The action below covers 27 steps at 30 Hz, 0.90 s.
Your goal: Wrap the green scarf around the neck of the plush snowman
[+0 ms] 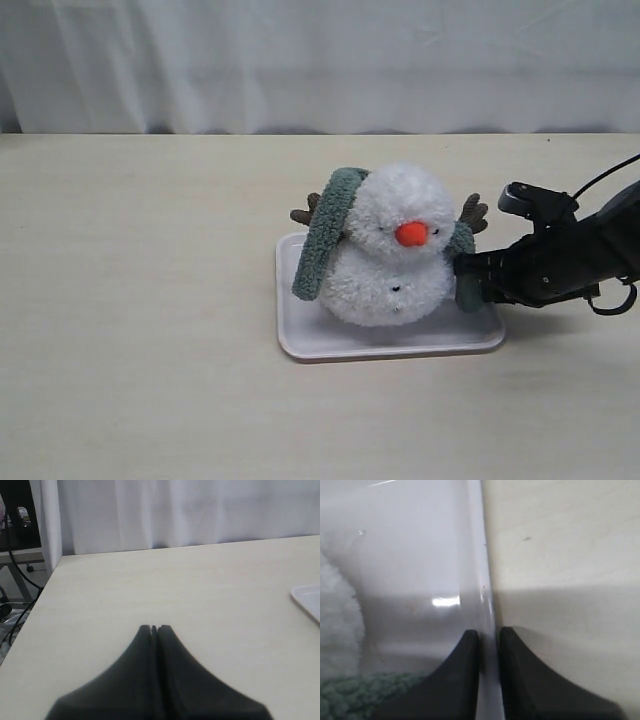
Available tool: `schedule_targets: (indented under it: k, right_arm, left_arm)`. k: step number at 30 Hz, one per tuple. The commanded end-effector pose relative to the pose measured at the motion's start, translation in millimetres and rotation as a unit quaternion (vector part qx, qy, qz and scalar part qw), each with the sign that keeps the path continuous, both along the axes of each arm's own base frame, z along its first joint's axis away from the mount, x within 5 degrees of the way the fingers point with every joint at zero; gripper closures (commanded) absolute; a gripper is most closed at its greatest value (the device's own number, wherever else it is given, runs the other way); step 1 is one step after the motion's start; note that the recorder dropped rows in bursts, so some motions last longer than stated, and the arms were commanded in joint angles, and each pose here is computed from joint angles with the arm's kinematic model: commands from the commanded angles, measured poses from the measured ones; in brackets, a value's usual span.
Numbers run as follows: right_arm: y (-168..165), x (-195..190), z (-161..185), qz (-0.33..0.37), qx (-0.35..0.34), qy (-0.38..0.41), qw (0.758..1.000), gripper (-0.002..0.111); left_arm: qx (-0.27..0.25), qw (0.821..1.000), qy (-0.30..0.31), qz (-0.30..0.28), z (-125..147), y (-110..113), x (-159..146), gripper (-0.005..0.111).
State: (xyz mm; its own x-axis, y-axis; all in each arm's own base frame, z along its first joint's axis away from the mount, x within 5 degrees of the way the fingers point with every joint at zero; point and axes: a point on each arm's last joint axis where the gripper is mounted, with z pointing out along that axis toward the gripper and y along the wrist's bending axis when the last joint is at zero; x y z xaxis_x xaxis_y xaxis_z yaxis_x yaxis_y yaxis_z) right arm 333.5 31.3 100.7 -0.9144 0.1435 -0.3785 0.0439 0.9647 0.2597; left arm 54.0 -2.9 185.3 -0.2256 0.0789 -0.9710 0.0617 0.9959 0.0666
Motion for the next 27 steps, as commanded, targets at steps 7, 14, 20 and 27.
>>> schedule_targets:
  k: [7,14,20,27]
  right_arm:
    - [-3.6,0.0,-10.9,-0.027,-0.008,0.002,1.0,0.104]
    - [-3.6,0.0,-10.9,-0.009,-0.016,-0.002,1.0,0.104]
    - [-3.2,-0.3,-10.4,-0.002,-0.017,-0.002,1.0,0.088]
    - [-0.5,-2.1,4.6,0.016,-0.008,-0.012,1.0,0.073]
  left_arm:
    - [-0.004,1.0,-0.005,0.003,0.0,0.2,0.1,0.107]
    - [-0.004,1.0,-0.005,0.003,0.0,0.2,0.1,0.107]
    - [-0.004,1.0,-0.005,0.003,0.0,0.2,0.1,0.107]
    - [-0.004,1.0,-0.005,0.003,0.0,0.2,0.1,0.107]
